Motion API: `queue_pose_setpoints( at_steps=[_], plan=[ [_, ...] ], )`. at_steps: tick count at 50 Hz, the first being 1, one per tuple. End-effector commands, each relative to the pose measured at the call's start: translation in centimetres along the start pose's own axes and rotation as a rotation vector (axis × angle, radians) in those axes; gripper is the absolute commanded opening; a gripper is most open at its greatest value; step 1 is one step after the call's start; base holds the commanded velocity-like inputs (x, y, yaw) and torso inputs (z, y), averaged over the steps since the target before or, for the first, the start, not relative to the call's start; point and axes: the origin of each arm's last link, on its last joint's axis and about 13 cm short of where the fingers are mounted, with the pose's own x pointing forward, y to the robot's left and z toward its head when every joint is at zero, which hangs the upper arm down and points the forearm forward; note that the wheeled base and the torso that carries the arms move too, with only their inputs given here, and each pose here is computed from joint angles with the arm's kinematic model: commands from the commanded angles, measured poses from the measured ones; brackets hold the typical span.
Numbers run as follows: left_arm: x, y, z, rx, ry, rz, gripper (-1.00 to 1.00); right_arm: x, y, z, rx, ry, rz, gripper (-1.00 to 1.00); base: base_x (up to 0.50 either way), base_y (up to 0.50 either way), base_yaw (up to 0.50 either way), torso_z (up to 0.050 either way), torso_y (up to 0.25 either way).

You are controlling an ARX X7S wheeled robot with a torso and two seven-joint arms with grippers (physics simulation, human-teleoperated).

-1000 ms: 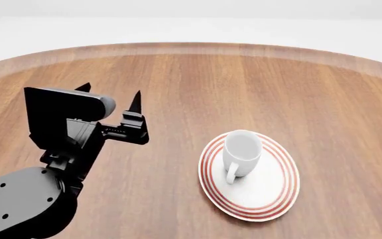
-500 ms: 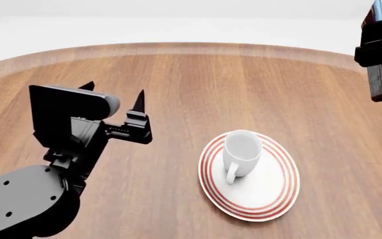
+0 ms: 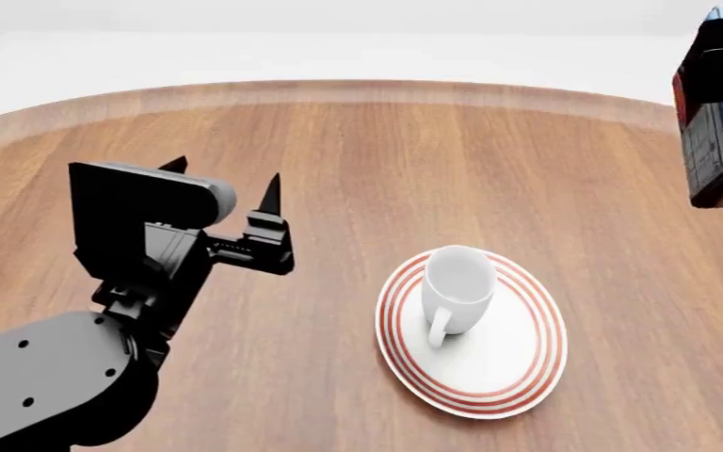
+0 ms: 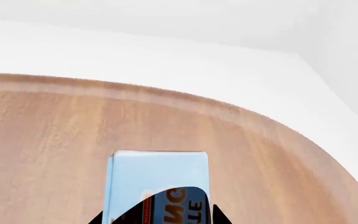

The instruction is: Pick up the white mug and put it on the plate, and put the chocolate pudding to the right of the plate.

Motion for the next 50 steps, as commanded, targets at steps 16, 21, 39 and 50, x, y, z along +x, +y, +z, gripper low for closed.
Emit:
queue_pose_setpoints(
  at_steps=[16, 21, 39, 50],
  plan=[
    [0.1, -0.1, -0.4, -0.001, 0.011, -0.007, 1.00, 2.6, 0.5, -3.4, 0.065, 0.310, 0.043, -1.00, 0.00, 0.00, 0.00, 0.000, 0.000],
    [0.0, -0.1, -0.5, -0.002, 0.013, -0.007, 1.00, 2.4, 0.2, -4.0, -0.015, 0.367, 0.000, -1.00, 0.00, 0.00, 0.00, 0.000, 0.000],
    [-0.1, 0.1, -0.7, -0.005, 0.017, -0.004, 1.00, 2.2, -0.6, -5.8, -0.075, 0.452, -0.029, -1.00, 0.00, 0.00, 0.00, 0.000, 0.000],
    [-0.1, 0.0, -0.9, -0.007, 0.018, -0.004, 1.00, 2.6, -0.9, -8.0, -0.070, 0.489, -0.006, -1.00, 0.00, 0.00, 0.00, 0.000, 0.000]
  ],
)
